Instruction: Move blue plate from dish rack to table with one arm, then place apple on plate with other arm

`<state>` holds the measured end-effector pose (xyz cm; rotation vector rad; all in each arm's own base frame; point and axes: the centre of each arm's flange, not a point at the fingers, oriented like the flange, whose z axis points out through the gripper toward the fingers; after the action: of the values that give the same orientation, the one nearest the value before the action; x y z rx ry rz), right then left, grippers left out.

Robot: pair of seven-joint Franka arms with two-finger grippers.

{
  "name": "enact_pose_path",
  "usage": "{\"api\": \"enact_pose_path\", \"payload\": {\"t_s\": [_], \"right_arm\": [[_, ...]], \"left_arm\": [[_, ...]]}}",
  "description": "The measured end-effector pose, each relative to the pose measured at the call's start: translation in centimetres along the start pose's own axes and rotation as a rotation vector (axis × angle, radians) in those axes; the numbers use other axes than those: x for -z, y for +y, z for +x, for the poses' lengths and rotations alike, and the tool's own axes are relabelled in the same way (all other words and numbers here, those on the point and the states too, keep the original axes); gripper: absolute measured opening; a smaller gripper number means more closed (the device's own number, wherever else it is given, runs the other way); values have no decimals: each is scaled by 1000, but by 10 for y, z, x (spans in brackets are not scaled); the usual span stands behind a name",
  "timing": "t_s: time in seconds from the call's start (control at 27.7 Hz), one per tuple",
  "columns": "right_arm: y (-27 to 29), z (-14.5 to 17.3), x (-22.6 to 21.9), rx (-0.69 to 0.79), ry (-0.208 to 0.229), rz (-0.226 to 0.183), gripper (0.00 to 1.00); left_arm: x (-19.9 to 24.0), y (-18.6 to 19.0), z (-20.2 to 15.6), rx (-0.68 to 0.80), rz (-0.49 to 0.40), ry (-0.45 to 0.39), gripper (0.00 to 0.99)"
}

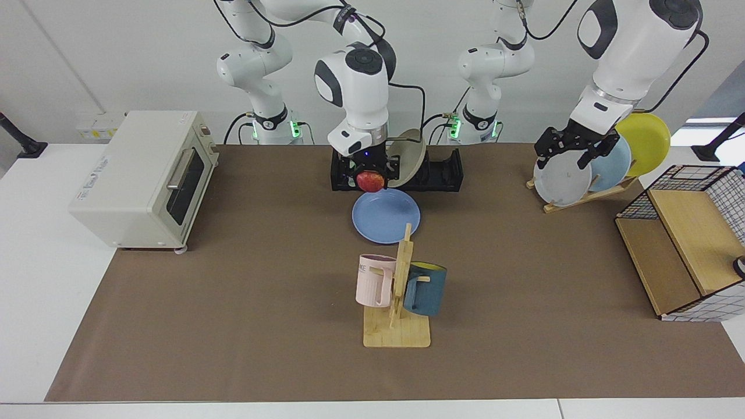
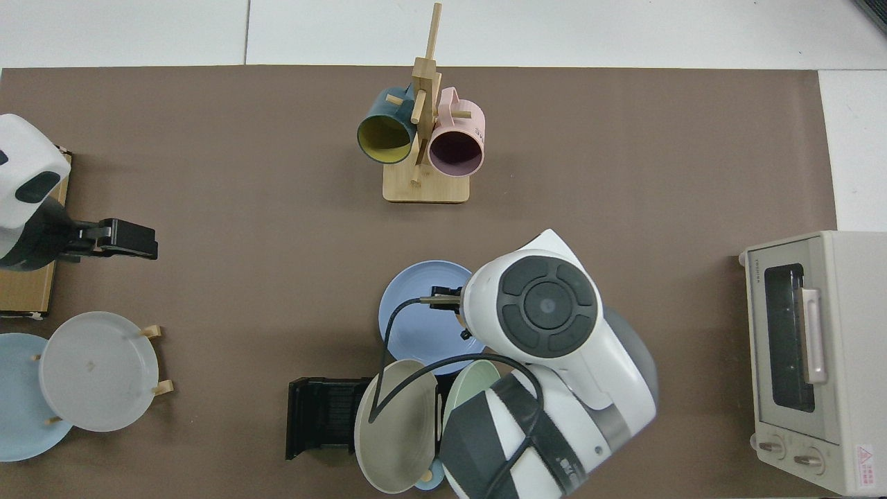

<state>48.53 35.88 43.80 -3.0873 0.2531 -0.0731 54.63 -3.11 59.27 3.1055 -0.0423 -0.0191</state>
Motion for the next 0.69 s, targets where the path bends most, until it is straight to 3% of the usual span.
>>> {"api": "enact_pose_path", "payload": {"t_s": [0.36, 0.69], "right_arm": [[-38, -14, -85, -19, 6, -6, 762], [-39, -8, -121, -26, 20, -2, 762]], "left_arm": [[-1, 0, -1, 0, 3, -8, 991], [-1, 0, -1, 0, 4, -9, 991]]}}
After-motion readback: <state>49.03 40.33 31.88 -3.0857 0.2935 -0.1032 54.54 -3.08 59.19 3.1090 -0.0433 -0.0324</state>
